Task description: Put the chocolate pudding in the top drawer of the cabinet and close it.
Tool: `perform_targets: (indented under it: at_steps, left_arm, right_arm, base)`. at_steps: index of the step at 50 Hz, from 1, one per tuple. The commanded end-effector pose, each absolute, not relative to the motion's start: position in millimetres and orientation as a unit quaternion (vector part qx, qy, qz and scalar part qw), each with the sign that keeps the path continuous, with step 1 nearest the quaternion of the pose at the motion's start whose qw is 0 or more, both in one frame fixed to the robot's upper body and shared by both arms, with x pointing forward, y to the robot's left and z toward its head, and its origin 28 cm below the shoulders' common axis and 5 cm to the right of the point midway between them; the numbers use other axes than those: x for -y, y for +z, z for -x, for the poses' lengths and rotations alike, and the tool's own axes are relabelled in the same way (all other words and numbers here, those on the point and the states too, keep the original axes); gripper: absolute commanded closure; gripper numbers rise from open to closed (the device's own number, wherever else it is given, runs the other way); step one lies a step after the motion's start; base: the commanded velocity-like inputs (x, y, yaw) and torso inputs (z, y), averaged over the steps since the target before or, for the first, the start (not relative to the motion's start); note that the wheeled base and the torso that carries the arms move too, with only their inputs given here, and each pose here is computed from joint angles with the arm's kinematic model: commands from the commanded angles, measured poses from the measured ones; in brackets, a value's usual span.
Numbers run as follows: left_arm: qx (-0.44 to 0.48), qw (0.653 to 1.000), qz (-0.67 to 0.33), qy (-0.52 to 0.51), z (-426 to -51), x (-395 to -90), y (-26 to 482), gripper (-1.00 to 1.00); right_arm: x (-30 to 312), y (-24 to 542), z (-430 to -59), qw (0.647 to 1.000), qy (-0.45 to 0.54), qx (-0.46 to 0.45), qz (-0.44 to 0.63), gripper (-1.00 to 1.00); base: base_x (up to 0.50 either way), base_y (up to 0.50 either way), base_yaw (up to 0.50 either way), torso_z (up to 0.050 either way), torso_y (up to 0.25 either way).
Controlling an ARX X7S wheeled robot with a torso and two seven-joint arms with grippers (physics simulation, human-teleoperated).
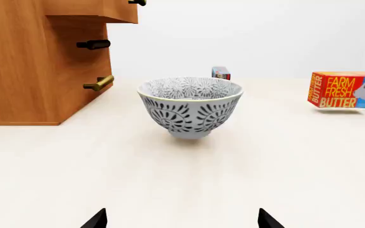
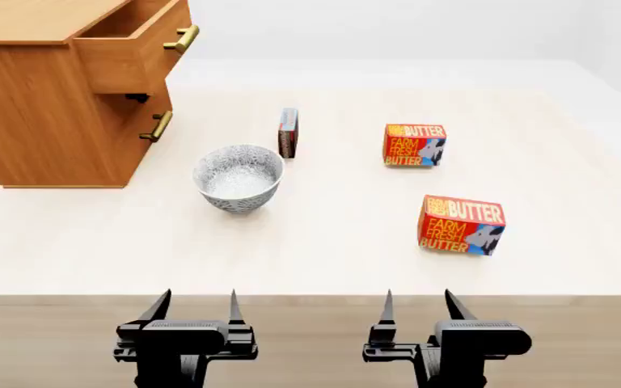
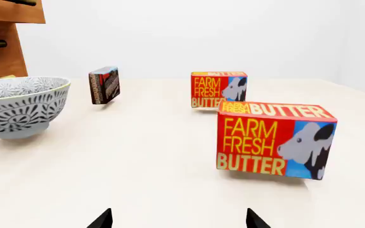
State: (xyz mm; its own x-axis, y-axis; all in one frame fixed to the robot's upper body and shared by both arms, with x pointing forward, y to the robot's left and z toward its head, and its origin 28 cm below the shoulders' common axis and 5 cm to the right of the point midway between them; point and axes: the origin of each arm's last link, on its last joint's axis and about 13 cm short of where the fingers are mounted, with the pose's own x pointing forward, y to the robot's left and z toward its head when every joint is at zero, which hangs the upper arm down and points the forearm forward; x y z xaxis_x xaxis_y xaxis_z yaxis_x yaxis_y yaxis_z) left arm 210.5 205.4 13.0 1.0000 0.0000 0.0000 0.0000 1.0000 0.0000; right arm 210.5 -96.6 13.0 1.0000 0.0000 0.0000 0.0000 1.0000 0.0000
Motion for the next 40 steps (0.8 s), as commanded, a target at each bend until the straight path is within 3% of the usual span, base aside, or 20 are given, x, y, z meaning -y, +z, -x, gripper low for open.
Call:
perform_targets:
  at_steps: [1,16,40]
  left_arm:
    - [0.000,1.000,-0.001,0.000,-210.5,-205.4,13.0,-1.00]
    - [-0.004,1.000,-0.017,-0.009,-209.3,-204.7,10.8,-1.00]
    - [-0.006,1.000,-0.026,-0.012,-209.3,-203.8,8.5,-1.00]
  right_arm:
    - [95.9,12.7,-210.4,1.000,0.001,0.001,-0.002,-1.00]
    - [94.8,12.1,-208.7,1.000,0.005,0.010,0.006,-1.00]
    - [92.2,15.7,-205.5,1.000,0.017,0.011,0.004,-1.00]
  base:
    - [0.00,0.00,0.00,0.000,0.000]
    - [0.00,0.00,0.00,0.000,0.000]
    - [0.01,0.50,0.00,0.000,0.000]
